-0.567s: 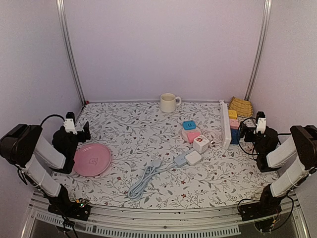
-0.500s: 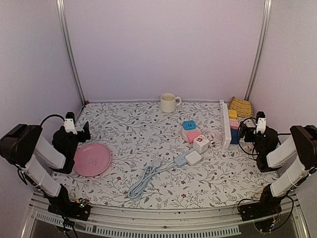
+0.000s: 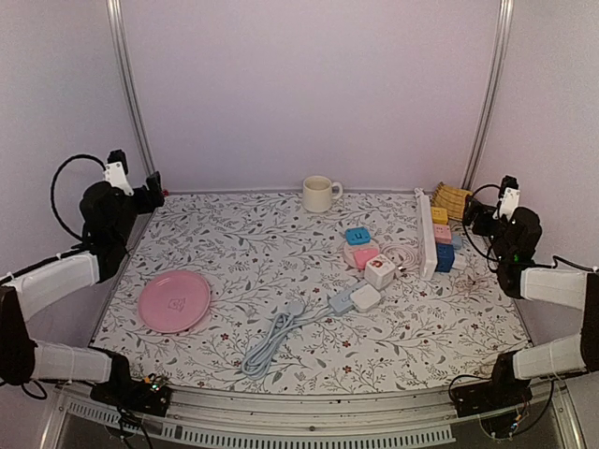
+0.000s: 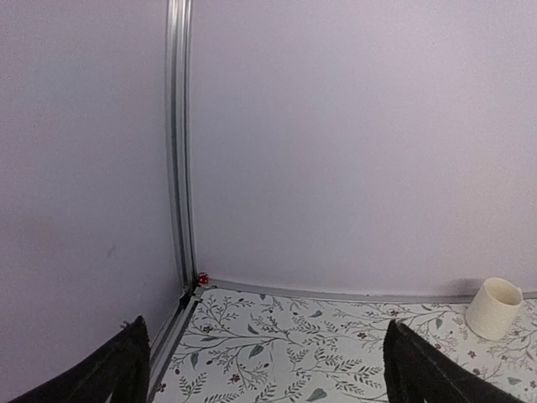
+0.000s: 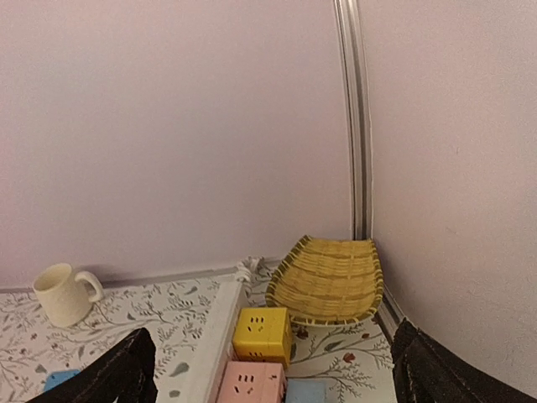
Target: Pull the plug off the socket
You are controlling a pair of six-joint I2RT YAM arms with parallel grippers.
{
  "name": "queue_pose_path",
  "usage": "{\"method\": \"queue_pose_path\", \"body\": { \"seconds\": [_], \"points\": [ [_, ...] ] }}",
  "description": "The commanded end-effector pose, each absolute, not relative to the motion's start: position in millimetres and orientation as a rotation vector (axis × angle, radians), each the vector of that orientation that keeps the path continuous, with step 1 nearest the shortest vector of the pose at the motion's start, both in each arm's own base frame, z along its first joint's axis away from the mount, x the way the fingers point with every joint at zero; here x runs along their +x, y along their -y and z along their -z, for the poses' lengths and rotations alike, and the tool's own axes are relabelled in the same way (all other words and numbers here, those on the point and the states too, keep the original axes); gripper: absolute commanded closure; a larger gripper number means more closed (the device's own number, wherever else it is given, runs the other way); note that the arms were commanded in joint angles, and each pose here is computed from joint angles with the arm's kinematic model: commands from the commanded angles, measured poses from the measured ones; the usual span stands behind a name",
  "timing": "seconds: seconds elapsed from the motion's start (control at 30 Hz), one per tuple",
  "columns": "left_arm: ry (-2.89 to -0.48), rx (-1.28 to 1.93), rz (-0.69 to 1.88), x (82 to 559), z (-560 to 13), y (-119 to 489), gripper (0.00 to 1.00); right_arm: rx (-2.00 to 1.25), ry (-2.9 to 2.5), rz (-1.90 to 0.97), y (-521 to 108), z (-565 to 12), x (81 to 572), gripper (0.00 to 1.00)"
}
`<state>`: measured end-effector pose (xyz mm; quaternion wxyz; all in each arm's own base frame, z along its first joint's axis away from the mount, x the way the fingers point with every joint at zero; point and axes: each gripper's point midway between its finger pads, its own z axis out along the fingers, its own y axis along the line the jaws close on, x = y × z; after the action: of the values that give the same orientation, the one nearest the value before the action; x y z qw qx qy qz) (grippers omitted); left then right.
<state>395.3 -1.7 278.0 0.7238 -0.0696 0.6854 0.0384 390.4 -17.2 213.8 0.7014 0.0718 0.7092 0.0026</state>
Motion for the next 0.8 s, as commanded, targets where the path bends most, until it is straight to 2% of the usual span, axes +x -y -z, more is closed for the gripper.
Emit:
{"method": "queue_pose_path", "body": {
  "seconds": [0.0,0.13,0.3,0.47,0.57,0.77],
  "points": [
    [-1.711,-0.202,0.069,389.1,-269.7,14.1,0.03,0.249,-1.603,-0.175,8.0,-249.1,381.7,0.01],
    [-1.710,-0.483,0.169,375.7,-272.5,-13.1,0.03,0.346,-1.588,-0.176,18.4,-279.3,375.4,0.01],
    [-1.837,-0.403,0.333,390.7,-263.2,13.3,0.03,0.303,-1.672,-0.258,2.3,-272.0,382.1,0.01],
    [-1.891,-0.369,0.440,396.4,-252.2,43.0,0.03,0.330,-1.726,-0.473,-21.3,-252.8,375.5,0.01],
    [-1.922,-0.350,0.418,393.3,-249.5,65.1,0.03,0.299,-1.819,-0.585,-43.3,-234.6,372.4,0.01],
    [-1.973,-0.351,0.399,381.5,-248.5,76.9,0.03,0.196,-1.956,-0.561,-107.3,-203.2,352.8,0.01]
  ]
}}
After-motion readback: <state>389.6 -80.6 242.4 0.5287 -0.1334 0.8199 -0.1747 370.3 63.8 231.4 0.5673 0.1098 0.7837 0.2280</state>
